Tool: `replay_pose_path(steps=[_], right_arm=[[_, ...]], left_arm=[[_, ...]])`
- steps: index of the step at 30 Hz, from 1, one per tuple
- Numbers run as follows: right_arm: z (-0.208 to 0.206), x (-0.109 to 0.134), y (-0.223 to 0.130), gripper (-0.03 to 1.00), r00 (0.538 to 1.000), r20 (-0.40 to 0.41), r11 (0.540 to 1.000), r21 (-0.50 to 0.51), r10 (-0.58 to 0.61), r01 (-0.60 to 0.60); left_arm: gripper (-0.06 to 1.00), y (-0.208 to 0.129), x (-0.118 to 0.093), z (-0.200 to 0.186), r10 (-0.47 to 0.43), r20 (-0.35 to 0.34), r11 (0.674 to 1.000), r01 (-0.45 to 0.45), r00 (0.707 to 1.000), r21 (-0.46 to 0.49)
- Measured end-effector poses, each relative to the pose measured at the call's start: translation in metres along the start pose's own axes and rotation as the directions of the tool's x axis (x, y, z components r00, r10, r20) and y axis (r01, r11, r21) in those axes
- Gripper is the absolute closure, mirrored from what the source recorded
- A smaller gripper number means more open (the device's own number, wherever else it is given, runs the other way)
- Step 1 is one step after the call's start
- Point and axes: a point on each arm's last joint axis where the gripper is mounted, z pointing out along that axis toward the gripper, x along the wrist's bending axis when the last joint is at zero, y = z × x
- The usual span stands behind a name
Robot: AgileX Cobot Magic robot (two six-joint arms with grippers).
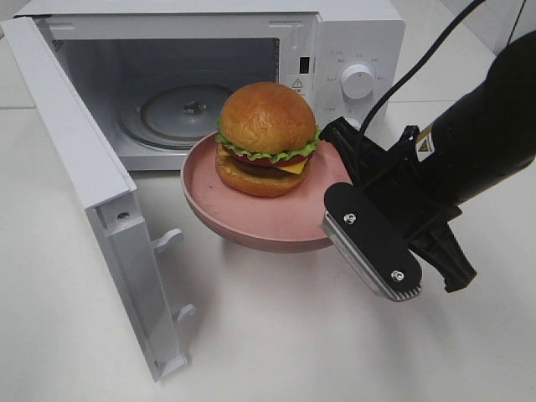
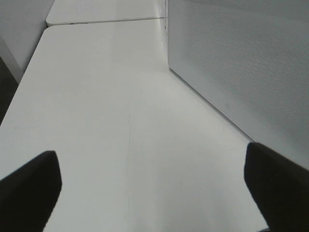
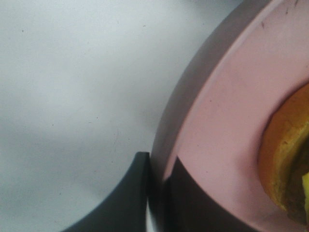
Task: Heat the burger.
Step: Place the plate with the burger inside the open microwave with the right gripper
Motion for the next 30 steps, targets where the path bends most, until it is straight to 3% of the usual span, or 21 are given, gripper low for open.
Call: replay_pose_path(steps=[30], right_arm=[[0.041, -0.054, -0.010, 0.89, 0.997, 0.012, 0.997, 0.042, -0.071, 0.071]], left_arm=[[-0.03, 0.000, 0.000, 0.000, 0.000, 0.000, 1.000, 0.000, 1.000, 0.000]])
